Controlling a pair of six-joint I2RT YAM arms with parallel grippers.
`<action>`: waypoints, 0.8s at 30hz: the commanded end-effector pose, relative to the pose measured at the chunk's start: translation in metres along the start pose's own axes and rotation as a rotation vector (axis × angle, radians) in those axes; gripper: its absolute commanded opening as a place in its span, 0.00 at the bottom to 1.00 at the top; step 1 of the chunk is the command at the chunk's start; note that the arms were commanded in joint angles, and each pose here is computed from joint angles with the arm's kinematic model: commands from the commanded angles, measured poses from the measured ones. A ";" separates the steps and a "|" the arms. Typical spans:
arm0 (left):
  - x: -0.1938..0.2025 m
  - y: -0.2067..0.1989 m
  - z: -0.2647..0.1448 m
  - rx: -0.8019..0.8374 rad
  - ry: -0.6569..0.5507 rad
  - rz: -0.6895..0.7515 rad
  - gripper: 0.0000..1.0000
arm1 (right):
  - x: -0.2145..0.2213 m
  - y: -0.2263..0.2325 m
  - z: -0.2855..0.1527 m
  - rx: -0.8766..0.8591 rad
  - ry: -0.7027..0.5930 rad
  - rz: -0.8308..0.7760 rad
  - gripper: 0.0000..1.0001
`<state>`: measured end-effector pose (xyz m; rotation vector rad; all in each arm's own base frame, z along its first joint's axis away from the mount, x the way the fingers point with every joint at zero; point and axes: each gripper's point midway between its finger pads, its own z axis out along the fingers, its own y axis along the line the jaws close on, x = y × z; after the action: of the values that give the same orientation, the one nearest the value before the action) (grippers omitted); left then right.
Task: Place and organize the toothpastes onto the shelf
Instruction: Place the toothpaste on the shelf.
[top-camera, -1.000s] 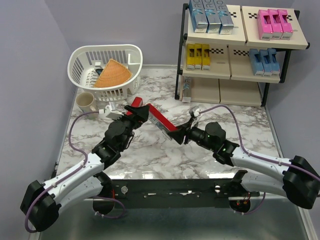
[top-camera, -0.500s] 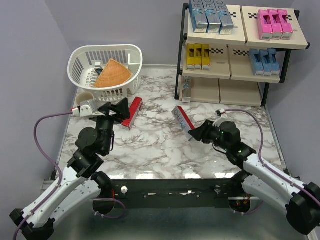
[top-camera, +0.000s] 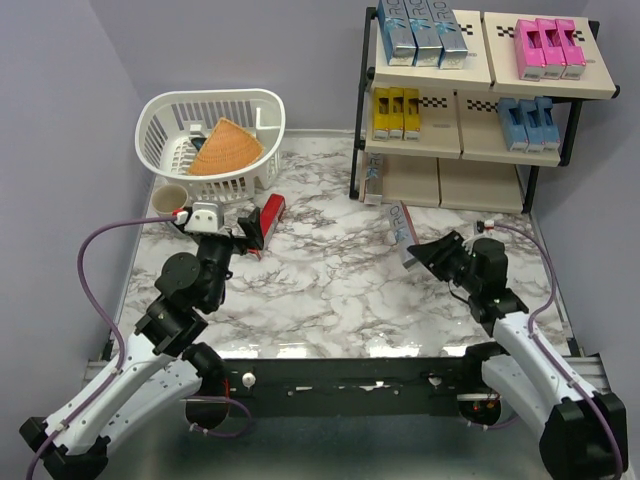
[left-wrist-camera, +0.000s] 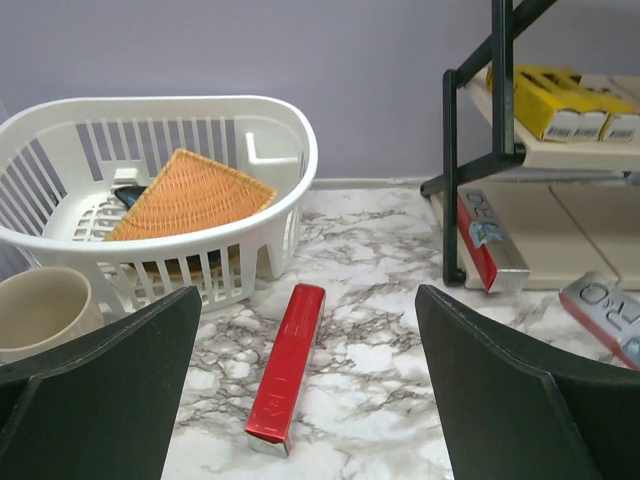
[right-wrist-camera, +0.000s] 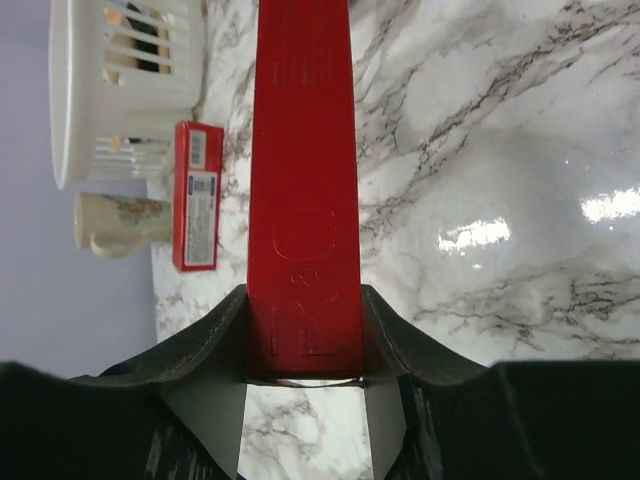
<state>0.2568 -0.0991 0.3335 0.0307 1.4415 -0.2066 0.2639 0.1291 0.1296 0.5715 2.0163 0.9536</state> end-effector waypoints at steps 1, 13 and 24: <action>0.013 -0.001 -0.004 0.036 0.023 0.075 0.99 | -0.039 0.038 0.010 -0.146 -0.104 0.076 0.32; 0.020 -0.001 -0.006 0.047 0.030 0.079 0.99 | -0.093 0.045 0.071 -0.201 -0.182 0.209 0.33; 0.025 -0.008 -0.005 0.086 0.045 0.087 0.99 | -0.103 0.016 0.131 -0.224 -0.179 0.371 0.34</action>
<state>0.2538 -0.1061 0.3121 0.1339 1.4728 -0.1937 0.4004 0.1262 0.1017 0.9363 1.8283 1.1690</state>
